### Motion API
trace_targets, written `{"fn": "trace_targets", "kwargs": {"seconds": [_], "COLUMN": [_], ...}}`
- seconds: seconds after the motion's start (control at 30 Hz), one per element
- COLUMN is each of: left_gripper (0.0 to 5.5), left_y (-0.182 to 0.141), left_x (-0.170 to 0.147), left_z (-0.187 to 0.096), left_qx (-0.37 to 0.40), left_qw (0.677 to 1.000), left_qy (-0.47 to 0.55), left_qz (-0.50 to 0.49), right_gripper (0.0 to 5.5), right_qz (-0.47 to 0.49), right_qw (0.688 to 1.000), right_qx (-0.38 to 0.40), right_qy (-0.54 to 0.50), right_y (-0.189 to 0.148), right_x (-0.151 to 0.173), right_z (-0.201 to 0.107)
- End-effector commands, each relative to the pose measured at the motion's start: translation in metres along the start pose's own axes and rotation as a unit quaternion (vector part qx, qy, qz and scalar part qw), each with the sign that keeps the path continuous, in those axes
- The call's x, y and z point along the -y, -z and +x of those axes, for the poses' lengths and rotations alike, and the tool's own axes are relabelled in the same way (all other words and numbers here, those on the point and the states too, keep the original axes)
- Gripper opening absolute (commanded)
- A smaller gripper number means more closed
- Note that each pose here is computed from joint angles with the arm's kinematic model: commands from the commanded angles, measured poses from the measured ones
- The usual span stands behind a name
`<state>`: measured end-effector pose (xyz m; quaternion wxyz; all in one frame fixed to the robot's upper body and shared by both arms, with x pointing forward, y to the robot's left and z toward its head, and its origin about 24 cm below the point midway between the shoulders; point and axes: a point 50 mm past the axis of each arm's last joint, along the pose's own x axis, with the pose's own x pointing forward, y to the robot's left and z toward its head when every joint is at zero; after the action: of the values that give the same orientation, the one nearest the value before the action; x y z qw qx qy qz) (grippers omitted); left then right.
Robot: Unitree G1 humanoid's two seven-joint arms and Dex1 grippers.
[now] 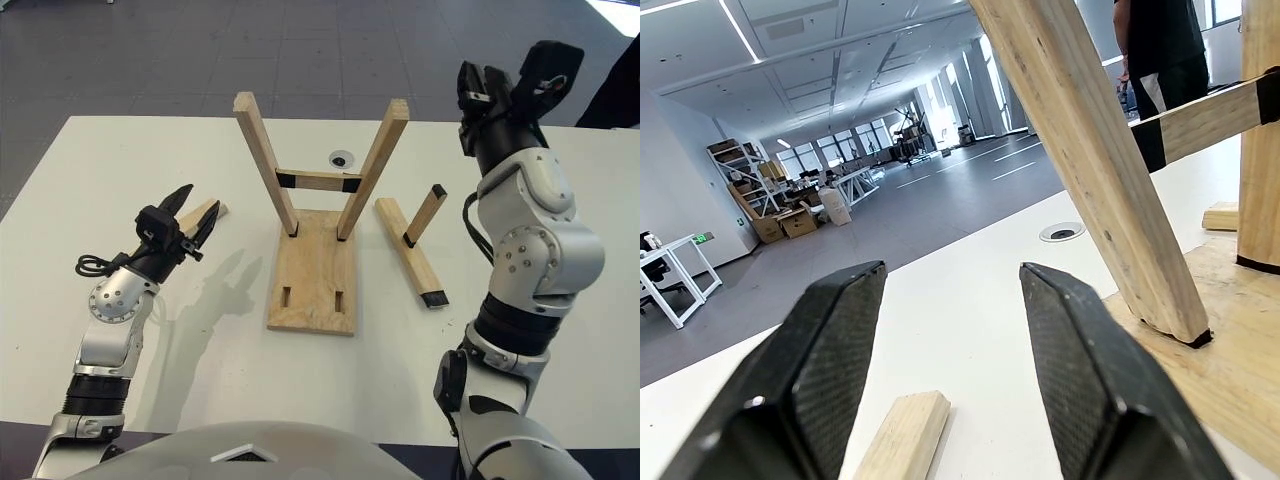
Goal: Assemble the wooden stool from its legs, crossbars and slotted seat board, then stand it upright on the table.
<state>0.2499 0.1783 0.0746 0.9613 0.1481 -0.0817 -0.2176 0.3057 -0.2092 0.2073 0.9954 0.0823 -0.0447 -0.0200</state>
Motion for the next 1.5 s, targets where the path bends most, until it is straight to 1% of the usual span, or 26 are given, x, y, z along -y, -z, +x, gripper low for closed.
{"fn": "trace_targets", "kwargs": {"seconds": [0.03, 0.17, 0.27, 0.37, 0.4, 0.47, 0.5, 0.53, 0.6, 0.63, 0.7, 0.77, 0.8, 0.83, 0.87, 0.93, 1.0, 1.13, 1.2, 1.23, 1.3, 1.37, 1.4, 1.47, 1.5], "left_gripper": [2.45, 2.45, 2.45, 2.45, 2.45, 2.45, 2.45, 2.45, 2.45, 2.45, 2.45, 2.45, 2.45, 2.45, 2.45, 2.45, 2.45, 2.45, 2.45, 2.45, 2.45, 2.45, 2.45, 2.45, 2.45], "left_y": [-0.001, -0.001, -0.001, 0.0, 0.0, 0.0, 0.0, 0.0, 0.0, 0.0, 0.0, 0.001, 0.001, 0.001, 0.001, 0.002, 0.002, 0.002, 0.002, 0.003, 0.004, 0.004, 0.004, 0.004, 0.004], "left_x": [-0.002, -0.001, -0.001, -0.001, -0.001, 0.0, 0.0, 0.0, 0.0, 0.0, 0.0, 0.0, 0.001, 0.001, 0.001, 0.001, 0.002, 0.001, 0.001, 0.001, 0.001, 0.001, 0.002, 0.002, 0.001], "left_z": [0.002, 0.001, 0.001, 0.001, 0.0, 0.0, 0.0, -0.001, 0.0, 0.001, 0.001, 0.002, 0.002, 0.002, 0.002, 0.002, 0.001, 0.0, 0.0, -0.001, -0.002, -0.003, -0.003, -0.003, -0.004], "left_qx": [0.001, -0.001, -0.001, -0.001, -0.001, -0.001, -0.001, -0.001, -0.001, -0.001, -0.001, -0.002, -0.002, -0.002, -0.002, -0.003, -0.005, -0.006, -0.007, -0.008, -0.01, -0.011, -0.011, -0.011, -0.011], "left_qw": [1.0, 1.0, 1.0, 1.0, 1.0, 1.0, 1.0, 1.0, 1.0, 1.0, 1.0, 1.0, 1.0, 1.0, 1.0, 1.0, 1.0, 1.0, 1.0, 1.0, 1.0, 1.0, 1.0, 1.0, 1.0], "left_qy": [0.003, 0.003, 0.003, 0.001, 0.001, 0.002, 0.001, 0.001, 0.0, 0.0, -0.001, -0.001, -0.001, -0.001, 0.0, 0.001, 0.002, 0.004, 0.004, 0.004, 0.004, 0.004, 0.003, 0.003, 0.002], "left_qz": [0.009, 0.008, 0.008, 0.008, 0.008, 0.007, 0.006, 0.006, 0.006, 0.006, 0.007, 0.006, 0.005, 0.005, 0.005, 0.004, 0.004, 0.004, 0.005, 0.005, 0.004, 0.003, 0.003, 0.003, 0.003], "right_gripper": [1.58, 1.58, 1.58, 1.58, 1.58, 1.58, 1.58, 1.58, 1.58, 1.58, 1.58, 1.58, 1.58, 1.58, 1.58, 1.58, 1.58, 1.58, 1.58, 1.58, 1.58, 1.58, 1.58, 1.58, 1.58], "right_qz": [-0.024, -0.032, -0.031, -0.028, -0.04, -0.05, -0.052, -0.051, -0.051, -0.044, -0.016, 0.003, -0.001, 0.0, -0.003, -0.007, -0.011, 0.002, -0.008, -0.014, -0.027, -0.028, -0.047, -0.08, -0.103], "right_qw": [0.998, 0.995, 0.995, 0.995, 0.993, 0.99, 0.989, 0.99, 0.994, 0.996, 0.992, 0.973, 0.963, 0.957, 0.955, 0.961, 0.97, 0.994, 0.997, 0.997, 0.995, 0.995, 0.995, 0.993, 0.99], "right_qx": [-0.01, -0.026, -0.02, 0.064, 0.09, 0.121, 0.126, 0.114, 0.072, 0.028, -0.084, -0.209, -0.244, -0.266, -0.266, -0.243, -0.209, -0.074, -0.018, -0.005, -0.003, -0.009, -0.015, -0.048, -0.078], "right_qy": [0.064, 0.087, 0.091, 0.075, 0.068, 0.059, 0.056, 0.059, 0.065, 0.073, 0.089, 0.1, 0.11, 0.117, 0.127, 0.13, 0.123, 0.084, 0.077, 0.079, 0.093, 0.094, 0.085, 0.069, 0.06], "right_y": [0.015, 0.029, 0.026, -0.014, -0.028, -0.048, -0.051, -0.046, -0.027, -0.008, 0.046, 0.113, 0.135, 0.148, 0.15, 0.135, 0.114, 0.039, 0.005, -0.005, -0.011, -0.01, -0.008, 0.002, 0.011], "right_x": [-0.011, -0.011, -0.01, -0.014, -0.017, -0.021, -0.021, -0.018, -0.009, -0.002, 0.014, 0.025, 0.032, 0.038, 0.045, 0.052, 0.05, 0.023, 0.016, 0.016, 0.022, 0.027, 0.029, 0.035, 0.04], "right_z": [0.006, 0.01, 0.013, 0.013, 0.012, 0.009, 0.008, 0.01, 0.013, 0.016, 0.017, 0.003, -0.006, -0.013, -0.016, -0.013, -0.008, -0.001, -0.008, -0.014, -0.029, -0.041, -0.049, -0.065, -0.075]}}
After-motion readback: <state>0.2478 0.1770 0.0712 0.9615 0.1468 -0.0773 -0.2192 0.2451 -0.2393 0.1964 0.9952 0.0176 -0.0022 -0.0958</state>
